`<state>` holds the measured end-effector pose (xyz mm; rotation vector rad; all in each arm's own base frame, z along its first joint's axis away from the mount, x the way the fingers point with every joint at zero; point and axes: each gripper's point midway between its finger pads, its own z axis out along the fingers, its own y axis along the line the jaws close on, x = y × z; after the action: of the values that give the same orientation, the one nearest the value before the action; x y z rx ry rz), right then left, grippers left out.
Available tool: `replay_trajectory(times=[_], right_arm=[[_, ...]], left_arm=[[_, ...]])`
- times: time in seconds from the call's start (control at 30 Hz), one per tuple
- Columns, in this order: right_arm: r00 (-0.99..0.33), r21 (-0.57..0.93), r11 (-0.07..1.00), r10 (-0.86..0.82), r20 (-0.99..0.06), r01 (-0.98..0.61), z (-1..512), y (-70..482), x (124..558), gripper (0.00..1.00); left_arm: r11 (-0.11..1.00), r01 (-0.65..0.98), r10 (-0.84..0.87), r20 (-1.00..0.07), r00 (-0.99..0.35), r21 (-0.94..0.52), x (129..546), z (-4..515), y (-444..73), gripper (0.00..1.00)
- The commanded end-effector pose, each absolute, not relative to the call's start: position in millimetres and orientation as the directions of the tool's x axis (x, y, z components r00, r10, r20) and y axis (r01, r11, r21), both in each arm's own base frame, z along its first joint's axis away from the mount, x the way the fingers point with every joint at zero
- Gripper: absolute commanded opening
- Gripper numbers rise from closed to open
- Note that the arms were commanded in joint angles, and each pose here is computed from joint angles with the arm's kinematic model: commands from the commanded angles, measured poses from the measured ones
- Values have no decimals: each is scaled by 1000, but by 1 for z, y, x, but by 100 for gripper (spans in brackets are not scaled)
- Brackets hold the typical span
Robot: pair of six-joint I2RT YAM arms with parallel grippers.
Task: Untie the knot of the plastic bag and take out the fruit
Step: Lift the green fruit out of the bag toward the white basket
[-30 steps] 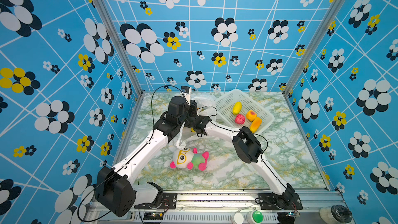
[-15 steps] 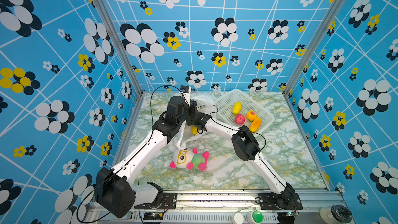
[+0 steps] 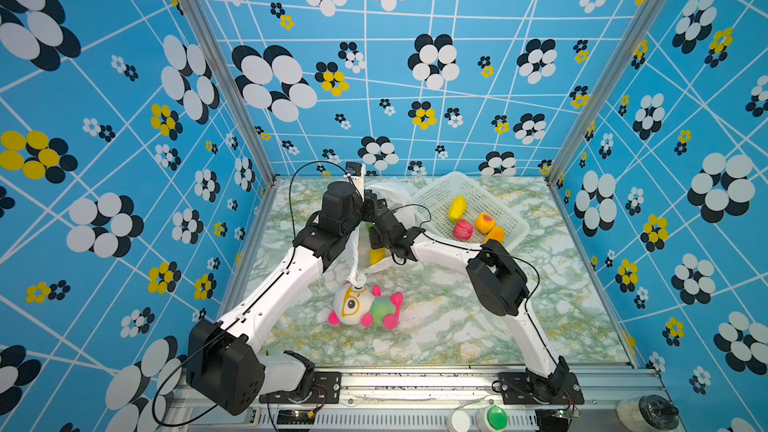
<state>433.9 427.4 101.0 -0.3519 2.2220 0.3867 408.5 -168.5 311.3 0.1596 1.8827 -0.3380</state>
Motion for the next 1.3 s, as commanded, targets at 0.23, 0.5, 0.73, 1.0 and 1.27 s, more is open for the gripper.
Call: replay_trajectory(times=[0.23,0.5,0.73,1.0,1.27], right_arm=[[-360,169,801,-61,-931,-574,230,401,351,48],[-256,84,845,-64,-965,-528,263,343,325,45],[-287,150,965,85,-954,-214,251,241,360,43],[-506,223,970,243,-827,100,174,170,410,41],[-618,216,961,276,-736,172,112,169,437,41]], left_arm=[[947,168,-182,-887,-424,-275,422,299,-135,0],[934,125,-251,-864,-436,-334,412,295,-112,0],[926,108,-280,-850,-447,-362,408,293,-104,0],[922,131,-276,-854,-440,-365,401,299,-104,0],[918,141,-275,-853,-443,-369,400,300,-106,0]])
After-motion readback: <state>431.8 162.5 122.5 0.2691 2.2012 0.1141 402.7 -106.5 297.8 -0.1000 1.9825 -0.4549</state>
